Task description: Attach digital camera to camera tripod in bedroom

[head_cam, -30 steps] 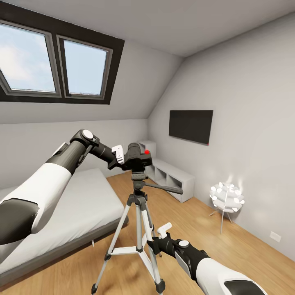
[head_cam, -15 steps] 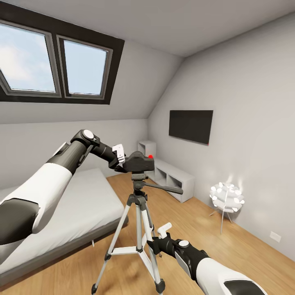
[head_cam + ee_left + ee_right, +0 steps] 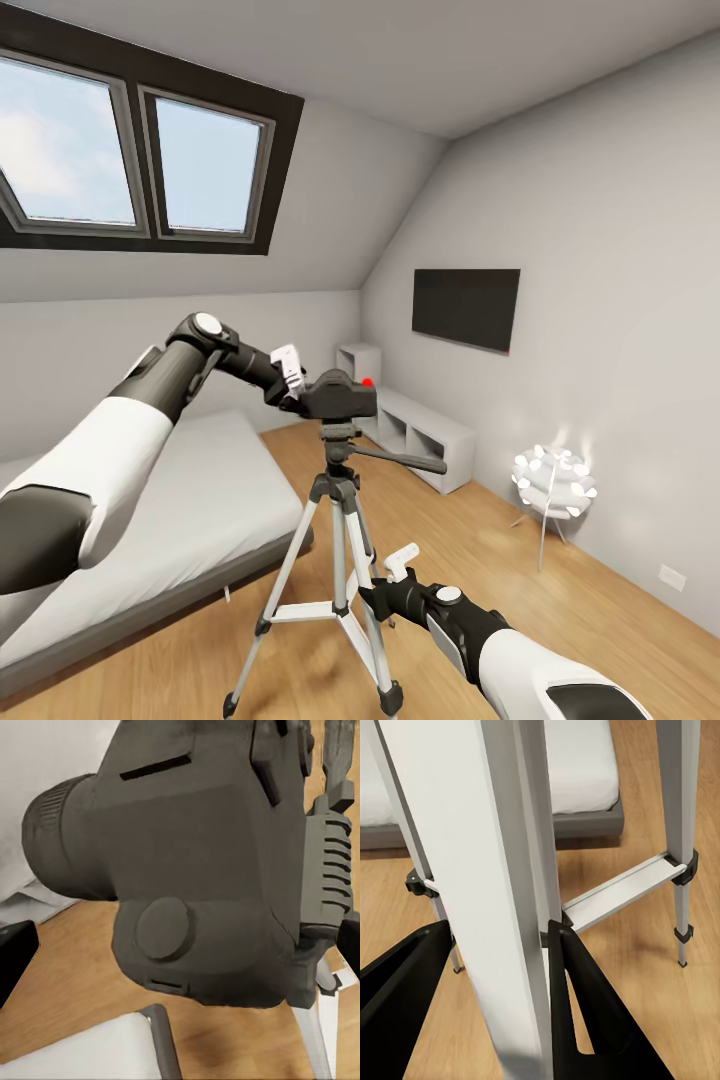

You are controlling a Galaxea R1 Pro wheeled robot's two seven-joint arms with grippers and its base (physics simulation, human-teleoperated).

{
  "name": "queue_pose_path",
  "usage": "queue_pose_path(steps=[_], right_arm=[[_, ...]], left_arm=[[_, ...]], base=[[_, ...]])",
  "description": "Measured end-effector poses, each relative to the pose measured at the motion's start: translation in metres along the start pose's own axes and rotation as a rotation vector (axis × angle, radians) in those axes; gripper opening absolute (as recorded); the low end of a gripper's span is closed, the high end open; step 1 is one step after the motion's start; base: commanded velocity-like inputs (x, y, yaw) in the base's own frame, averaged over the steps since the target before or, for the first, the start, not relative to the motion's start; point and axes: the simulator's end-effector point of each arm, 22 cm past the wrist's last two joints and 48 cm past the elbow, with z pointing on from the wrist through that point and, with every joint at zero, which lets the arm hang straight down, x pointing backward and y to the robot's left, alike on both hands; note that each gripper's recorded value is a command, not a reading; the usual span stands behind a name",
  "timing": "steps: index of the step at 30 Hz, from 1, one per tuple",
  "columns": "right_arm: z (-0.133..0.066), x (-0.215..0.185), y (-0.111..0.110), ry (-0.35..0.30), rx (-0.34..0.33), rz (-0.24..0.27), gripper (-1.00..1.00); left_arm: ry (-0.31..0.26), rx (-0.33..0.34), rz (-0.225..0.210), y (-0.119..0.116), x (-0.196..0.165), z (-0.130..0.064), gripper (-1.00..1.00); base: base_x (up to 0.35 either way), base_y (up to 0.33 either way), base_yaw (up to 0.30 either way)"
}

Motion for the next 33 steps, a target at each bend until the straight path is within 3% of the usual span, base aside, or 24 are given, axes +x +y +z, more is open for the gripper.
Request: queue_pose_path(steps=[5,7,10,11,14,16,17,19,20,21,23,24,25,27,31,33], right_arm=[[0.0,0.0,0.0,0.0,0.0,0.0,-1.0],[0.0,0.0,0.0,0.0,0.0,0.0,-1.0],[0.0,0.0,0.0,0.0,0.0,0.0,-1.0],[0.0,0.0,0.0,0.0,0.0,0.0,-1.0],[0.0,0.0,0.0,0.0,0.0,0.0,-1.0],[0.0,0.0,0.0,0.0,0.0,0.0,-1.0],[0.0,0.0,0.0,0.0,0.0,0.0,-1.0],[0.0,0.0,0.0,0.0,0.0,0.0,-1.0],[0.0,0.0,0.0,0.0,0.0,0.0,-1.0],[0.0,0.0,0.0,0.0,0.0,0.0,-1.0],[0.0,0.0,0.0,0.0,0.0,0.001,-1.0],[0.0,0.0,0.0,0.0,0.0,0.001,-1.0],[0.0,0.0,0.0,-0.001,0.0,0.0,-1.0],[0.0,0.0,0.0,0.0,0.0,0.001,-1.0],[0.0,0.0,0.0,0.0,0.0,0.001,-1.0],[0.0,0.0,0.0,0.0,0.0,0.001,-1.0]], left_arm=[[-0.102,-0.059,-0.074,0.021,-0.009,-0.021,1.0],[-0.185,-0.108,-0.138,0.038,-0.013,-0.04,1.0],[-0.253,-0.168,-0.206,0.057,-0.008,-0.062,1.0],[-0.284,-0.222,-0.255,0.073,0.004,-0.08,1.0],[-0.29,-0.292,-0.313,0.092,0.032,-0.106,1.0],[-0.265,-0.354,-0.362,0.106,0.066,-0.13,1.0],[-0.256,-0.366,-0.379,0.108,0.076,-0.134,1.0],[-0.221,-0.375,-0.454,0.109,0.111,-0.139,1.0],[-0.19,-0.363,-0.532,0.104,0.138,-0.135,1.0],[-0.172,-0.351,-0.579,0.1,0.154,-0.132,1.0],[-0.097,-0.303,-0.759,0.074,0.213,-0.115,1.0],[-0.08,-0.292,-0.805,0.066,0.227,-0.109,1.0],[-0.039,-0.28,-0.878,0.051,0.254,-0.1,1.0],[0.028,-0.289,-0.957,0.031,0.291,-0.086,1.0],[0.157,-0.393,-1.005,0.009,0.351,-0.072,1.0],[0.294,-0.422,-1.042,-0.042,0.409,-0.051,1.0]], base=[[0.0,0.0,0.0],[0.0,0.0,0.0],[0.0,0.0,0.0],[0.0,0.0,0.0],[0.0,0.0,0.0],[0.0,0.0,0.0],[0.0,0.0,0.0],[0.0,0.0,0.0],[0.0,0.0,0.0],[0.0,0.0,0.0],[0.0,0.0,0.0],[0.0,0.0,0.0],[0.0,0.0,0.0],[0.0,0.0,0.0],[0.0,0.0,0.0],[0.0,0.0,0.0]])
